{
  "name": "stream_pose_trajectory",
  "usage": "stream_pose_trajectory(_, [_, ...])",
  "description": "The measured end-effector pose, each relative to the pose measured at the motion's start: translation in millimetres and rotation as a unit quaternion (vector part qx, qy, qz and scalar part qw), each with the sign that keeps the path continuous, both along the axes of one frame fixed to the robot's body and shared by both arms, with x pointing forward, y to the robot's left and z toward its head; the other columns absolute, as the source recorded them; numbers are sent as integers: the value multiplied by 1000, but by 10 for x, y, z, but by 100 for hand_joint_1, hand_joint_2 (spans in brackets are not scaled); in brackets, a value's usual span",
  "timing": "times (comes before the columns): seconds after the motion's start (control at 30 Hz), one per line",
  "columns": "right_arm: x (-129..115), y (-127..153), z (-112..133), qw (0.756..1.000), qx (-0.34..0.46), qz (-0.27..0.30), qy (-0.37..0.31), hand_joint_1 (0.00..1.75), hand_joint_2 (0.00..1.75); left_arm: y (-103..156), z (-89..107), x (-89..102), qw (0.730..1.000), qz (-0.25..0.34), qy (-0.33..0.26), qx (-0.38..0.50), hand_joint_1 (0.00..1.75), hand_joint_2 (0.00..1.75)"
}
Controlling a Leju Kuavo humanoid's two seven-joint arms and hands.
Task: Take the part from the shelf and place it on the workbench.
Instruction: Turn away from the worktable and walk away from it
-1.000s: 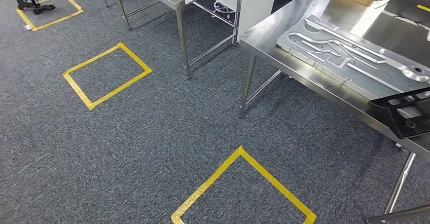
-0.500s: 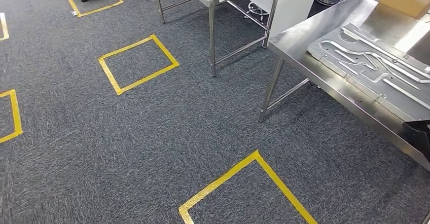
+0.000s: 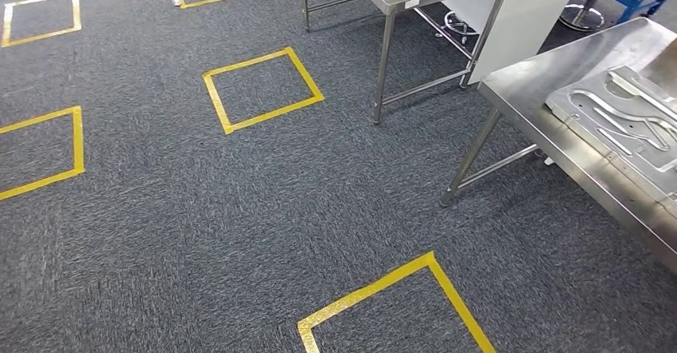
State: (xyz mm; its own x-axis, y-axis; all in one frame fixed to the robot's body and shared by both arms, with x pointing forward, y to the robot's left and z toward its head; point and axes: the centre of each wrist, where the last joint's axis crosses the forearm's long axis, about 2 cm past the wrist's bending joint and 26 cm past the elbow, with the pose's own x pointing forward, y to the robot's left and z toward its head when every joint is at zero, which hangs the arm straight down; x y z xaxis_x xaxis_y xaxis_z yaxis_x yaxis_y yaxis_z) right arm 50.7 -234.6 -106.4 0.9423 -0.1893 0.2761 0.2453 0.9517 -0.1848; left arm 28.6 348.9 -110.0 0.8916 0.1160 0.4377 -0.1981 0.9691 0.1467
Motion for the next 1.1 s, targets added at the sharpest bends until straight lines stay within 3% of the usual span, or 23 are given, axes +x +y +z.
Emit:
stream_pose_trajectory(0.73, [-71,67,-1,997,18,-71,15,0,0,27,-2,-74,997,-72,1,30,0,0])
stream_pose_trajectory(0.87, [-184,62,-15,997,25,-65,27,0,0,-79,-11,-54,996,-79,-3,36,0,0])
stream_pose_trajectory(1.1, [-252,25,-26,999,29,-21,41,0,0,-535,-22,30,997,-64,-9,41,0,0])
